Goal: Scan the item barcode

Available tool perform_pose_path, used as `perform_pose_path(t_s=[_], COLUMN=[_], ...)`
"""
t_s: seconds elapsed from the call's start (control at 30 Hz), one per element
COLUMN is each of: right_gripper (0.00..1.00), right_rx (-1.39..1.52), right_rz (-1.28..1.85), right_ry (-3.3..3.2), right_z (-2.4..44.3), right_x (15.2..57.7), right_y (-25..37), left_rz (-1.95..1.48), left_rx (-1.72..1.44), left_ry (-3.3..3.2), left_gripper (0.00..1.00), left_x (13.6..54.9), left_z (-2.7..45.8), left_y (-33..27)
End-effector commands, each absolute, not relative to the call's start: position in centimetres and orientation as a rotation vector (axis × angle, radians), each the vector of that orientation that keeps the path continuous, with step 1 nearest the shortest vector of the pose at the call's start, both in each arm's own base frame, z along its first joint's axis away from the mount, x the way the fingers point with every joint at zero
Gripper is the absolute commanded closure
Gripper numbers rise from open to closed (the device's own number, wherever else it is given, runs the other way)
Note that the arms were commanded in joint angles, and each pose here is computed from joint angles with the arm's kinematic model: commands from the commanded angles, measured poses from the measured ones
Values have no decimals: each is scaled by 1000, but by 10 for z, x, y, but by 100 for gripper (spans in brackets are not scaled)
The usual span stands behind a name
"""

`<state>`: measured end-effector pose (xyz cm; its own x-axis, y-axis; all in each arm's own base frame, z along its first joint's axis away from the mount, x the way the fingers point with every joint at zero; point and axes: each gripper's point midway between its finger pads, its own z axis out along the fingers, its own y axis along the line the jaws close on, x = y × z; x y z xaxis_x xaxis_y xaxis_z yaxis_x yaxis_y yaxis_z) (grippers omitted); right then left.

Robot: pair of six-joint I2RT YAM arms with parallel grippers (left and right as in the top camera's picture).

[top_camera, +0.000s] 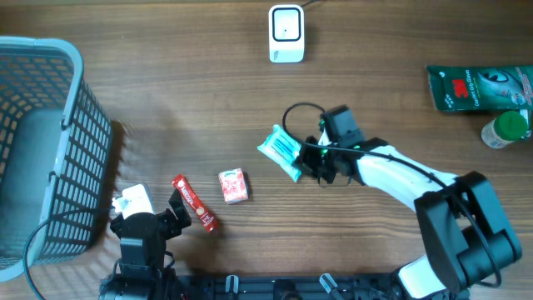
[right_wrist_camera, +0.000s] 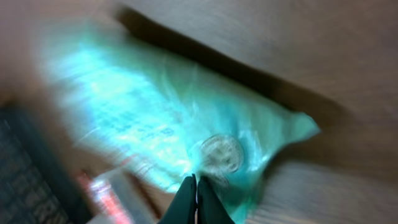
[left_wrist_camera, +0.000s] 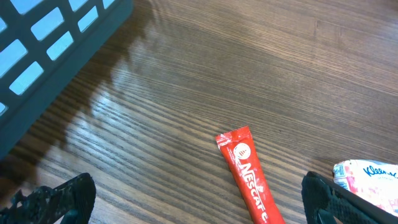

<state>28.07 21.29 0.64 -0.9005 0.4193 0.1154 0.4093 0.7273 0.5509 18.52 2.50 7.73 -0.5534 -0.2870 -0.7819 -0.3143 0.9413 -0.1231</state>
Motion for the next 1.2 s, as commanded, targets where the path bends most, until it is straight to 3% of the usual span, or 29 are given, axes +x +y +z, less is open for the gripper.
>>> perform_pose_path(t_s=[0.0,0.1,0.23,0.27,0.37,0.47,0.53,0.67,0.8,0.83,0.87,0.9,0.93,1.0,1.07,1.17], right_gripper=[96,95,96,88,23,1,0,0,2,12,30,58,64,96,96,96], right_rx=[1133,947,419,249,-136,-497,-695,-1018,-1093,-1095,-1100,-1127,-1129,-1021,-955,-980], right_rz=[587,690,828,807,483,-4,-179,-320,-367,-376,-379,-307,-236,-187,16,866], right_ry=[2885,2862,2734,2701,2632,2515,2422,2384,2387,2399,2417,2483,2539,2638,2761,2770], right_z=[-27,-9,88,103,98,78,69,20,-7,-12,-17,-28,-34,-25,4,109], right_x=[270,287,317,317,309,302,304,308,302,302,301,293,287,293,293,277], right_y=[179,189,213,218,227,228,233,239,244,241,238,237,236,231,252,325], left_rz=[22,22,22,22,22,22,22,22,22,22,22,22,22,22,22,22], left_rx=[-415,-415,-415,-415,-415,-415,-415,-415,-415,-415,-415,-415,-415,-415,-415,-415], left_ry=[2184,2184,2184,2184,2184,2184,2184,2184,2184,2184,2184,2184,2184,2184,2184,2184], left_gripper=[0,0,0,0,0,0,0,0,0,0,0,0,0,0,0,0], left_x=[186,186,186,186,186,186,186,186,186,186,186,186,186,186,186,186], left_z=[78,78,78,78,78,78,78,78,78,78,78,78,78,78,78,78], left_y=[23,23,23,23,23,23,23,23,23,23,23,23,23,23,23,23])
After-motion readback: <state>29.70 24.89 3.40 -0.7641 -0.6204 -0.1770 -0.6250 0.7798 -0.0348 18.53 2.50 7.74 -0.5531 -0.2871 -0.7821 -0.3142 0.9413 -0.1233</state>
